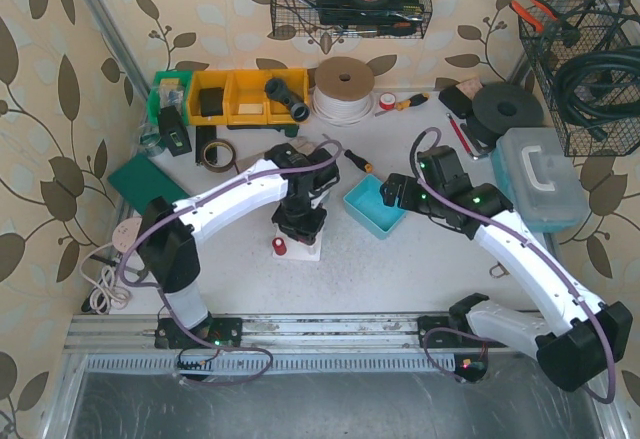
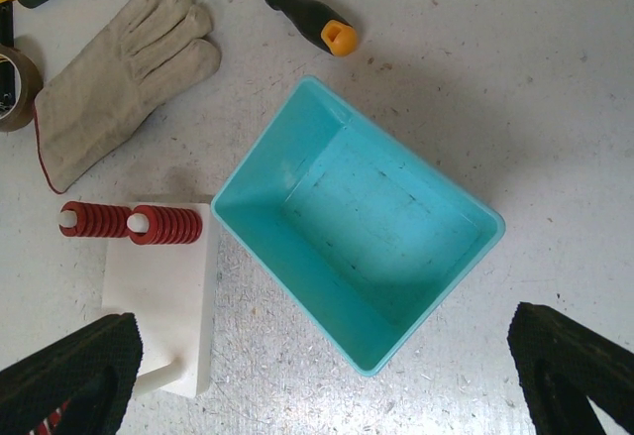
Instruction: Install the large spring
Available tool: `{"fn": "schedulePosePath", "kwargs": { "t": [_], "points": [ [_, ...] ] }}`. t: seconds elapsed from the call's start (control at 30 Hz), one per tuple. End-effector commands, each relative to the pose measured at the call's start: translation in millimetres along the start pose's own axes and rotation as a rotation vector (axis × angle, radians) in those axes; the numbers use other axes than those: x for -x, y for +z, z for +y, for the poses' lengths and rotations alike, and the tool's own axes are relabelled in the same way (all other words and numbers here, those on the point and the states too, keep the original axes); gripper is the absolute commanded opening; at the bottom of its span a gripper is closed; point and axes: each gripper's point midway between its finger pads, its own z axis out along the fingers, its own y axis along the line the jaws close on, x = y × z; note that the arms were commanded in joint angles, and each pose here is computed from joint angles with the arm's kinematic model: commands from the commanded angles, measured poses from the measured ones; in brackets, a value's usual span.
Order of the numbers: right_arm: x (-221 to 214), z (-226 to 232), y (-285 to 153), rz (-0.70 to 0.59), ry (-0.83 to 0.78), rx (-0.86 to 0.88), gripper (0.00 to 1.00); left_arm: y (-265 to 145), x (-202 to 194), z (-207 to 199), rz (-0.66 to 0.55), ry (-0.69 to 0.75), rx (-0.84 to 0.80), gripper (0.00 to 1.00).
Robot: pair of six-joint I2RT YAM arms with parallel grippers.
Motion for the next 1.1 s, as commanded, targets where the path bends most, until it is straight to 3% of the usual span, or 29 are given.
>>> {"fn": "schedulePosePath", "kwargs": {
  "t": [0.0,1.07],
  "points": [
    [8,4,-1,-0.027,-0.024,0.002,1.00,8,-2,-3,0.036,0.005,0.007,0.00],
    [15,5,-13,-0.061,-0.034,0.007,1.00,63,17,-4,0.150,0.051,0.078,0.00]
  ]
}}
